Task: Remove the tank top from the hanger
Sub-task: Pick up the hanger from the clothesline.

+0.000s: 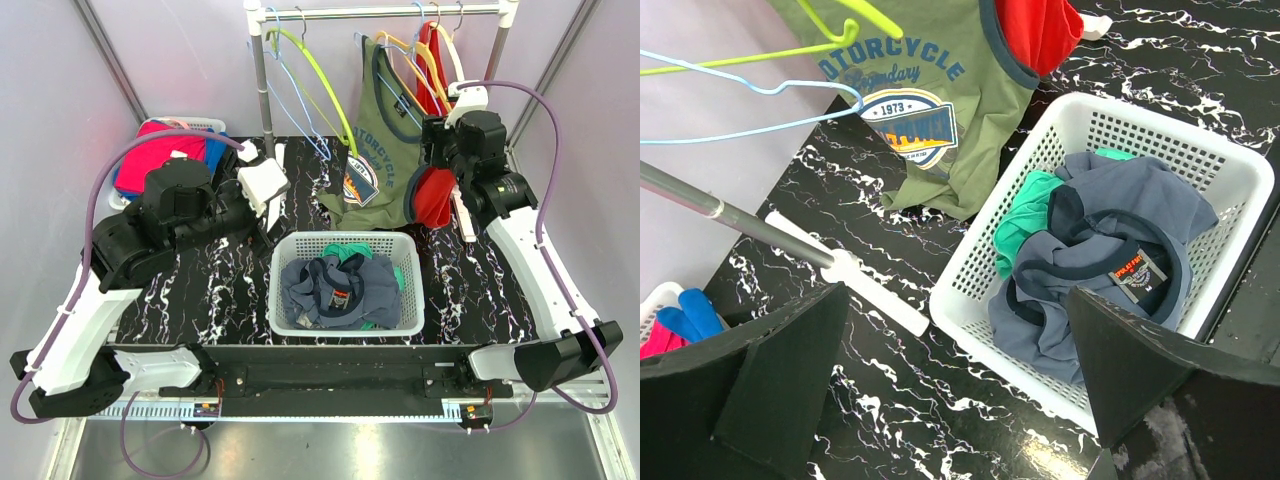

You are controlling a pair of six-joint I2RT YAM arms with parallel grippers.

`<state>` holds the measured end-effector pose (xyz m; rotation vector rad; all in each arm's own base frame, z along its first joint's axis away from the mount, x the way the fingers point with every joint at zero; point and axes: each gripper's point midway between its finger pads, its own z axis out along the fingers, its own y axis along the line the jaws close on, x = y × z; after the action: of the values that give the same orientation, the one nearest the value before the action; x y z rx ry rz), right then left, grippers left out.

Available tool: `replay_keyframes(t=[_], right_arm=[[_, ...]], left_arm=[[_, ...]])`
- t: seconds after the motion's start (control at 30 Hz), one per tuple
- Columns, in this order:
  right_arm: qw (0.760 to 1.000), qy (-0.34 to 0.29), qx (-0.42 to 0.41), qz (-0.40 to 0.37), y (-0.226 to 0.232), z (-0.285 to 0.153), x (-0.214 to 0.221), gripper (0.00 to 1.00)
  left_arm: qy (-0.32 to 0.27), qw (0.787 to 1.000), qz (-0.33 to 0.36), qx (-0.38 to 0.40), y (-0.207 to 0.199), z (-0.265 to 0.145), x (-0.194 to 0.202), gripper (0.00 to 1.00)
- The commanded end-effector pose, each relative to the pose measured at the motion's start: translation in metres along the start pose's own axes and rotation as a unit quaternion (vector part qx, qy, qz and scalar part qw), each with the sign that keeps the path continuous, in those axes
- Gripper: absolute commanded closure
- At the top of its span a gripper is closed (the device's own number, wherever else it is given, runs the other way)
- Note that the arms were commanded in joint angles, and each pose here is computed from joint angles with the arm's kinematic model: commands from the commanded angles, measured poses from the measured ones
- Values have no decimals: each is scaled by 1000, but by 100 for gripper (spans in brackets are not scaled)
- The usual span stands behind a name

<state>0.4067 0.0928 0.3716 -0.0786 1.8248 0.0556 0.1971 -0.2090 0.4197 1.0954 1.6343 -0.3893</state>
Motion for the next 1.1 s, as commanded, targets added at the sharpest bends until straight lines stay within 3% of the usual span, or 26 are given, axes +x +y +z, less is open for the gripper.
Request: replay_keyframes(t=[0.0,0.33,0.6,0.7,0.8,0.87,0.93,1.07], right_arm=[[997,-47,43,-32,-23,-15,-30,28],[999,-32,22,-9,-18,-1,-21,27],[997,-24,-66,34,19,16,-20,29],[997,-22,-64,32,19,19,-19,37],[997,-18,-65,30,20,22,-17,54],[997,-18,-67,31,21,23,-17,72],[996,-22,-78,31,24,21,-19,79],[987,-77,-137,14,42,6,-34,95]], left_arm=[[-33,999,-4,-2,1,-6,-14,1],[-31,999,-3,3,-1,-6,-13,1],[-30,1000,-3,5,-2,-5,-12,1],[-28,1000,-2,4,-1,-4,-11,1],[-26,1000,-2,6,-2,-3,-11,1],[-27,1000,-2,6,-2,-3,-12,1],[-27,1000,-3,5,-1,-3,-12,1],[-23,1000,0,2,0,-1,-9,1]])
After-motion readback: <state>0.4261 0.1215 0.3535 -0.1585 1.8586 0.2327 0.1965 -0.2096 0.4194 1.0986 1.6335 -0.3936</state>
